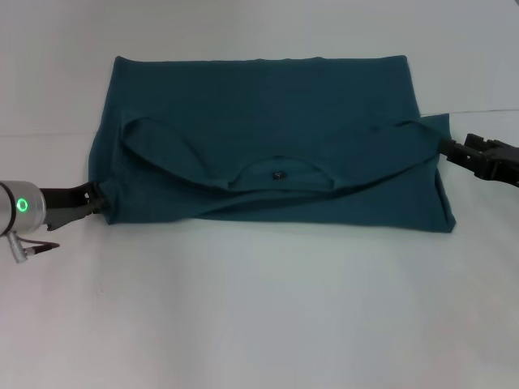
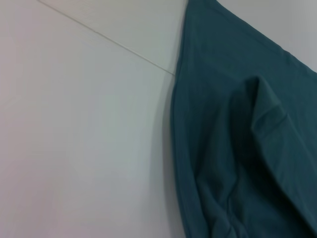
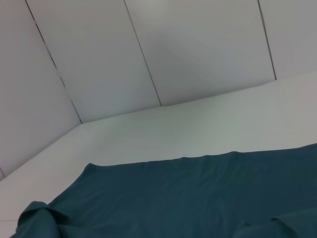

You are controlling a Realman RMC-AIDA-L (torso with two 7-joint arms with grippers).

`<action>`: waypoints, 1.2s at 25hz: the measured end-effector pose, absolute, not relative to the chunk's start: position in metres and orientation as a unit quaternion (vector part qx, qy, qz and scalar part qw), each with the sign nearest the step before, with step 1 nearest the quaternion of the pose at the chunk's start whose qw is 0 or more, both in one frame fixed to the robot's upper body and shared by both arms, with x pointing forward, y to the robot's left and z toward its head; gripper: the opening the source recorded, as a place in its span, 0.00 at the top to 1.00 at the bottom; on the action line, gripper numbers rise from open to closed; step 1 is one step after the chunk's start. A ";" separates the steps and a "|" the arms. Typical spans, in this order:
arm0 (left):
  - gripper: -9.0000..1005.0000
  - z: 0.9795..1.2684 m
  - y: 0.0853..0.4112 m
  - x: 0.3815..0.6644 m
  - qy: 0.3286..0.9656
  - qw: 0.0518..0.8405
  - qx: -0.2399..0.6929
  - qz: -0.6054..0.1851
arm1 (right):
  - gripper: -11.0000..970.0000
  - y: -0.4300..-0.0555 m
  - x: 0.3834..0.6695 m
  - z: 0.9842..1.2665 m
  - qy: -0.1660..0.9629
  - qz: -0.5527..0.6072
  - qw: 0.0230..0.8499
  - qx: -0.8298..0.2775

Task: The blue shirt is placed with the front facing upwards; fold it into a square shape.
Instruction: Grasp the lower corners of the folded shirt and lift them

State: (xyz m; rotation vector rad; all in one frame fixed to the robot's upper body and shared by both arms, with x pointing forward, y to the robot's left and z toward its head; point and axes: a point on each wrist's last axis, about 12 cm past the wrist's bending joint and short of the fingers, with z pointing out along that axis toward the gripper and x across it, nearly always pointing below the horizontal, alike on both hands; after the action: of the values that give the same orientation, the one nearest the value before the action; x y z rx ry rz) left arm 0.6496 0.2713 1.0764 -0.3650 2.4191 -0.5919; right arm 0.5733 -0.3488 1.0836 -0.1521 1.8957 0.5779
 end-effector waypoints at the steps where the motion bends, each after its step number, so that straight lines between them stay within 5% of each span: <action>1: 0.95 1.076 0.271 0.650 0.914 0.307 -0.138 -0.224 | 0.31 -0.349 0.573 1.084 0.800 0.246 0.544 -0.062; 14: 0.95 1.073 0.275 0.646 0.916 0.305 -0.134 -0.223 | 0.31 -0.398 0.575 1.102 0.843 0.266 0.466 0.032; 19: 0.95 1.073 0.277 0.644 0.914 0.307 -0.133 -0.228 | 0.16 -0.404 0.577 1.107 0.861 0.275 0.425 0.050; 30: 0.95 1.073 0.280 0.641 0.914 0.302 -0.124 -0.240 | 0.08 -0.386 0.601 1.128 0.915 0.250 0.316 -0.021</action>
State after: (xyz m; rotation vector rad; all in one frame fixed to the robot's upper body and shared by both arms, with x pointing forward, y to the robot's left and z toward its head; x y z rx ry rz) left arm 0.6406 0.2800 1.0734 -0.3287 2.4241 -0.6362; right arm 0.6013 -0.3861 1.1280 -0.0557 2.4101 0.6579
